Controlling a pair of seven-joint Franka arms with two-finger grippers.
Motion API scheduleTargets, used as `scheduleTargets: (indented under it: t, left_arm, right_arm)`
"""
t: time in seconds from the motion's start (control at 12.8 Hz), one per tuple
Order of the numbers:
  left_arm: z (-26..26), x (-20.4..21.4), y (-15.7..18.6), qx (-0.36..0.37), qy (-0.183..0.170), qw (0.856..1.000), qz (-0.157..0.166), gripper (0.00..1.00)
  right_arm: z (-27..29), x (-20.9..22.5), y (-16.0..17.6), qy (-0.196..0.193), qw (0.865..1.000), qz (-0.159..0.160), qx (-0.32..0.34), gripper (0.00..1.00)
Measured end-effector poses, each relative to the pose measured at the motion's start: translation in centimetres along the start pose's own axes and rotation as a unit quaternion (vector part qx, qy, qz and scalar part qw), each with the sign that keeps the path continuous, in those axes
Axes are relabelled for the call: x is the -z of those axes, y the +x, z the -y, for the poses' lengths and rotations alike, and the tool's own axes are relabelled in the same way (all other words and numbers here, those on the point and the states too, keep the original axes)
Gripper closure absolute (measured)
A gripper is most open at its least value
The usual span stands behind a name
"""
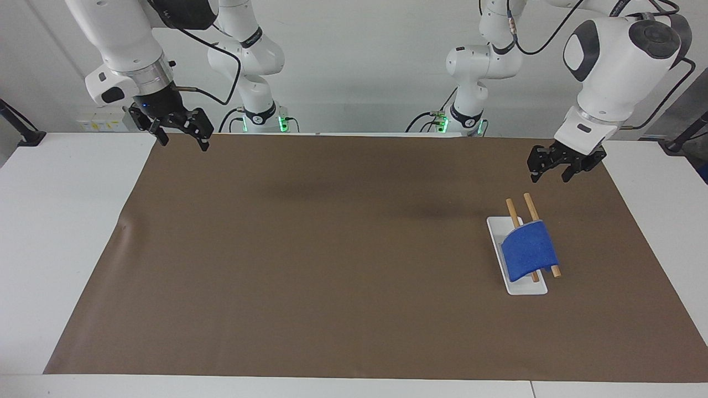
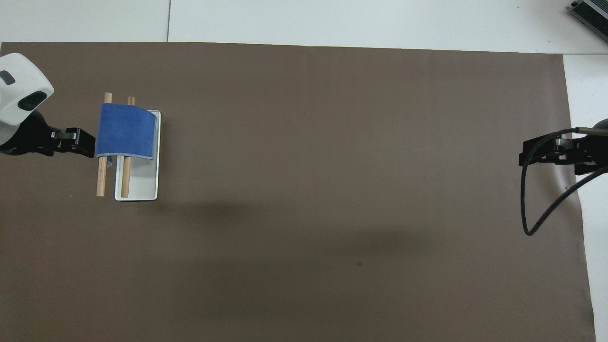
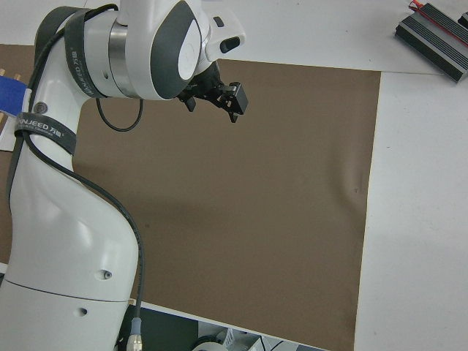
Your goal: Right arm passes towel to left arm to hang
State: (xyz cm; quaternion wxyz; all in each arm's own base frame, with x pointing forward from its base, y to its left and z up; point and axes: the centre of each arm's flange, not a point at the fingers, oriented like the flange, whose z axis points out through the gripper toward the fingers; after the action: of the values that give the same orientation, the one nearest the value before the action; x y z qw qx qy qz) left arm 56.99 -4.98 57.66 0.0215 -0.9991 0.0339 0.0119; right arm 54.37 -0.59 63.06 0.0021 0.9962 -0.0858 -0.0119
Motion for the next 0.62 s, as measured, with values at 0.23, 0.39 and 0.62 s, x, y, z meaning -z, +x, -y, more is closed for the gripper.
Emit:
scheduleTargets:
  t: [0.23, 0.39, 0.62]
  left_arm:
    - [-0.1, 0.23, -0.16, 0.007, 0.0, 1.0, -0.001, 0.0]
    - [-0.54, 0.4, -0.24, 0.003, -0.001, 1.0, -0.003, 0.0]
    - [-0.72, 0.72, -0.37, 0.002, -0.001, 1.0, -0.007, 0.0]
  right_arm:
    - [0.0, 0.0, 0.0, 0.0, 1.0, 0.0, 0.0, 0.0]
    - [0.0, 0.0, 0.0, 0.0, 1.0, 0.0, 0.0, 0.0]
    - [0.0, 0.0, 0.0, 0.0, 1.0, 0.0, 0.0, 0.0]
